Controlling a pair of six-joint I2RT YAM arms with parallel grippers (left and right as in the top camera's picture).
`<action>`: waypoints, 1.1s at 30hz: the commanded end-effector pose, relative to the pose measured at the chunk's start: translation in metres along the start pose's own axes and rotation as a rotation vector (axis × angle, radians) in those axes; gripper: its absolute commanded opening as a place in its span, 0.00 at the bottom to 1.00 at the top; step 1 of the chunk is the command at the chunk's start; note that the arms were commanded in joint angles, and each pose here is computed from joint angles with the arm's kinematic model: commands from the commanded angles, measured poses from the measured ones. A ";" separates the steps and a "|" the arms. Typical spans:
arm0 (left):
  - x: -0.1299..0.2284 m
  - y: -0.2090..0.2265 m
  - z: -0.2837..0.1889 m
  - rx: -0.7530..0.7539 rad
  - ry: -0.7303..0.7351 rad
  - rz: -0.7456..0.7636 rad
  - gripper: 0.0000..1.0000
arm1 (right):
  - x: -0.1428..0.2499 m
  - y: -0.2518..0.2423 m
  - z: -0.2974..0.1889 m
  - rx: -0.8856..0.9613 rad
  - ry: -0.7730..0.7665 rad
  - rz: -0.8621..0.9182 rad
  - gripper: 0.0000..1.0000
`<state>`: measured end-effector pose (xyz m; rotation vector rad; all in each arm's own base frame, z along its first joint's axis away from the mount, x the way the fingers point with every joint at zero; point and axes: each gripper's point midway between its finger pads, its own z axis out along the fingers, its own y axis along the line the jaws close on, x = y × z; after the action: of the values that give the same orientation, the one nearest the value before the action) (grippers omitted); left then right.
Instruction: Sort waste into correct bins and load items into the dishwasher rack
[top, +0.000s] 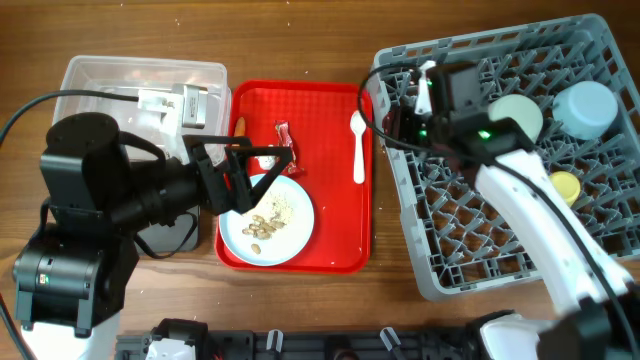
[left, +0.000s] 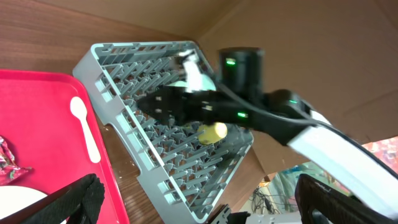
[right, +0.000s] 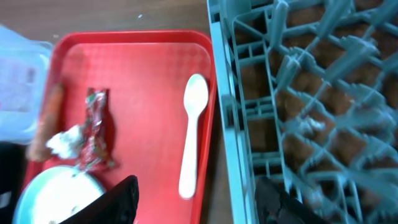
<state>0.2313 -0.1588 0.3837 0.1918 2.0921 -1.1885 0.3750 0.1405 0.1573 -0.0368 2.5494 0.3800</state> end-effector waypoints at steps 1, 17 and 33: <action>-0.001 -0.007 -0.002 0.021 0.001 0.032 1.00 | 0.014 -0.012 0.046 0.041 0.082 -0.077 0.60; -0.001 -0.007 -0.002 0.021 0.001 0.032 1.00 | 0.022 -0.052 0.087 0.246 0.062 0.294 0.04; -0.001 -0.007 -0.002 0.021 0.001 0.032 1.00 | -0.003 -0.053 0.088 0.249 -0.030 0.158 0.04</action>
<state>0.2313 -0.1588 0.3836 0.1915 2.0921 -1.1881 0.4229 0.1110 0.0697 0.2855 2.5796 0.0937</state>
